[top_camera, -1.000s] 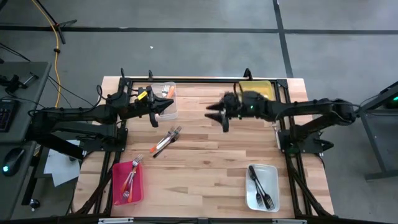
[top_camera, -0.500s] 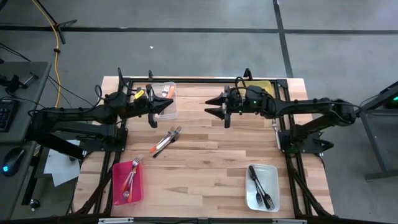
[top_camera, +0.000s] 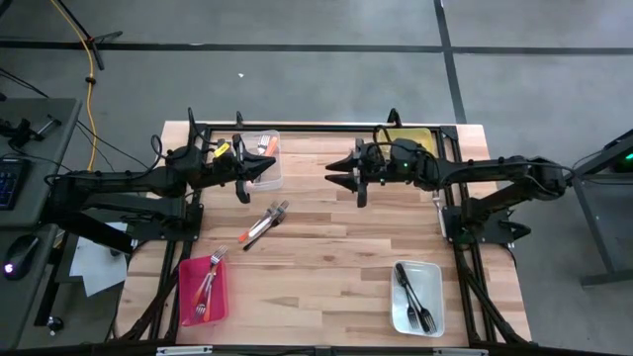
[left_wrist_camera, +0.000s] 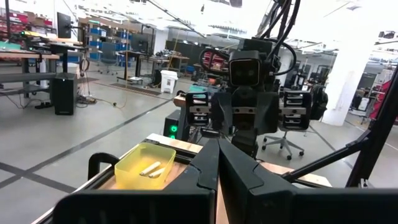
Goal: Sort silverware by color (type)
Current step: Put the orange-white fork into the red bin
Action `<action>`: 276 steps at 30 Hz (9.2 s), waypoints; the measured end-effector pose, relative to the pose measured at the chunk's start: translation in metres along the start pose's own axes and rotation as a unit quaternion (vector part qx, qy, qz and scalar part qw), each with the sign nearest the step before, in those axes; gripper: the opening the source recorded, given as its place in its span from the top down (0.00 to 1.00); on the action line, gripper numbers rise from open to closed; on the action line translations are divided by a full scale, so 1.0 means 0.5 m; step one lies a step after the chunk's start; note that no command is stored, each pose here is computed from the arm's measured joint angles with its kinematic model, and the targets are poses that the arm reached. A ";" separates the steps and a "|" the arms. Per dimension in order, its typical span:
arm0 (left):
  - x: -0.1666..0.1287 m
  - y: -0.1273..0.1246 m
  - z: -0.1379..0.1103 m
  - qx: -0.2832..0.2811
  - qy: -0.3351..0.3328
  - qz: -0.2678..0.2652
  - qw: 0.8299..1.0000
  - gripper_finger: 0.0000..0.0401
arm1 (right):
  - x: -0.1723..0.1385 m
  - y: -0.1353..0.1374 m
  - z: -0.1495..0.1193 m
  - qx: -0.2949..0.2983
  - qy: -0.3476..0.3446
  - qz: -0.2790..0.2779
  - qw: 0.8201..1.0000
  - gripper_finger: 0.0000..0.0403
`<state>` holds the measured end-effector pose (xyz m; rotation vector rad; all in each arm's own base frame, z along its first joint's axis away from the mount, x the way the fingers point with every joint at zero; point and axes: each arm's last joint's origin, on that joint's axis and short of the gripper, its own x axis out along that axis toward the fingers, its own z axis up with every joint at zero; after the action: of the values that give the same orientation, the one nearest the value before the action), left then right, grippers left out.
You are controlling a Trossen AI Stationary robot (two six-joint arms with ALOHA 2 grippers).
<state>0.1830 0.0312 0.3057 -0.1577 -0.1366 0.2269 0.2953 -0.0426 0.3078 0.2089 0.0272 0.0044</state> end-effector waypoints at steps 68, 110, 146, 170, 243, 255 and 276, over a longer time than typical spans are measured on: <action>0.030 -0.040 -0.279 -0.158 0.587 0.298 0.736 0.58 | -0.002 -0.005 -0.025 0.033 0.068 0.005 0.997 1.00; 0.064 -0.039 -0.307 -0.107 0.589 0.285 0.749 0.70 | -0.003 -0.005 -0.028 0.039 0.078 0.003 0.996 1.00; 0.060 -0.027 -0.359 -0.064 0.629 0.319 0.706 0.99 | -0.004 -0.007 -0.035 0.045 0.093 -0.001 0.995 1.00; -0.009 -0.039 0.006 -0.028 0.172 0.194 0.965 1.00 | -0.003 -0.004 -0.026 0.020 0.074 0.018 0.997 1.00; -0.147 -0.340 -0.061 -0.193 0.613 0.300 0.705 1.00 | -0.002 -0.006 -0.015 -0.006 0.047 0.014 0.999 1.00; -0.222 -0.447 -0.193 -0.183 0.593 0.434 0.653 1.00 | -0.003 -0.007 -0.016 -0.015 0.047 0.014 0.999 1.00; -0.233 -0.481 -0.299 -0.098 0.587 0.446 0.669 1.00 | -0.003 -0.007 -0.016 -0.015 0.048 0.011 0.999 1.00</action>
<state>0.1446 -0.2485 0.1870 -0.5606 1.2720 1.0554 0.2938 -0.0443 0.2993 0.1797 0.1196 0.0366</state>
